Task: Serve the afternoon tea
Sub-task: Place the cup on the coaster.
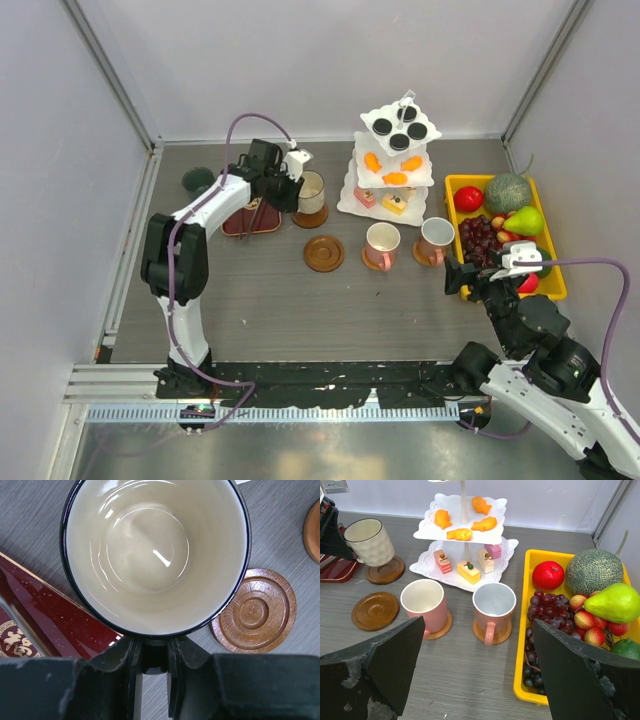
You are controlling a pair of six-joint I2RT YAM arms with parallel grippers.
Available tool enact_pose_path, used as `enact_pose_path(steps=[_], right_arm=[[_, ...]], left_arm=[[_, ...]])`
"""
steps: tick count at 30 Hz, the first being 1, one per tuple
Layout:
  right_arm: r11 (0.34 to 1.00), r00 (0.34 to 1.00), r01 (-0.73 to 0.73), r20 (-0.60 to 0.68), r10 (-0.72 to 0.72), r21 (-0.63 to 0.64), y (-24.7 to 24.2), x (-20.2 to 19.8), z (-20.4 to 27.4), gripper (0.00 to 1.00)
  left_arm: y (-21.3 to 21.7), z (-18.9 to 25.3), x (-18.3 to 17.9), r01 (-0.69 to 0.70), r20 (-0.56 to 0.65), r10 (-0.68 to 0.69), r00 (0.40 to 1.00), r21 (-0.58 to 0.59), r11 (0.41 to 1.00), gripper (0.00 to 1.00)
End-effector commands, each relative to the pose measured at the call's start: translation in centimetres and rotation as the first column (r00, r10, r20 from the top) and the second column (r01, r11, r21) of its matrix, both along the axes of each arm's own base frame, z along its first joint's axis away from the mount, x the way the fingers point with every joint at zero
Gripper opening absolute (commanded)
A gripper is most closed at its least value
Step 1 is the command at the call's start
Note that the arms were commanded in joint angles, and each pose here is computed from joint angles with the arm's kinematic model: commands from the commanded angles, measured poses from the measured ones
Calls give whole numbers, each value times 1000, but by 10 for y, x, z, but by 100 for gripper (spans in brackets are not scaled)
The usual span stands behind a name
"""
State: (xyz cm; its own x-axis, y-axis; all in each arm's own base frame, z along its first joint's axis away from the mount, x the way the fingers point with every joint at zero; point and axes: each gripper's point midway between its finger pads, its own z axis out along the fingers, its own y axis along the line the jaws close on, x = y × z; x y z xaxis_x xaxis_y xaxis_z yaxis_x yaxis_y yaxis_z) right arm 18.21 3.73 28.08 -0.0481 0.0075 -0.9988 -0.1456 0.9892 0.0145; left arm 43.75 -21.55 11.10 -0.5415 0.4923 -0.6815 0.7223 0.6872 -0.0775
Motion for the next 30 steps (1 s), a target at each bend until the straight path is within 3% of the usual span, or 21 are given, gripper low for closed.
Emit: enact_pose_path(steps=[1, 14, 17, 20, 24, 30], right_arm=[[1000, 1000, 14, 15, -14, -1, 2, 6, 8, 96], [1000, 999, 30, 21, -30, 2, -2, 5, 8, 96], [1000, 999, 30, 18, -30, -6, -1, 6, 7, 96], [1000, 999, 30, 19, -30, -5, -2, 5, 7, 96], [1000, 999, 30, 25, -30, -1, -2, 5, 8, 96], [1000, 999, 26, 25, -26, -1, -2, 4, 8, 96]], left_arm=[[-14, 33, 23, 27, 126, -20, 992, -54, 998, 0], [-9, -4, 26, -55, 41, 56, 998, -15, 998, 0], [-9, -9, 23, -56, 31, 56, 998, -13, 998, 3], [-9, -13, 21, -52, 23, 53, 998, -12, 999, 14], [-11, -15, 17, -43, 17, 44, 999, -14, 999, 21], [-14, -19, 13, -23, 13, 23, 1000, -7, 1000, 24]])
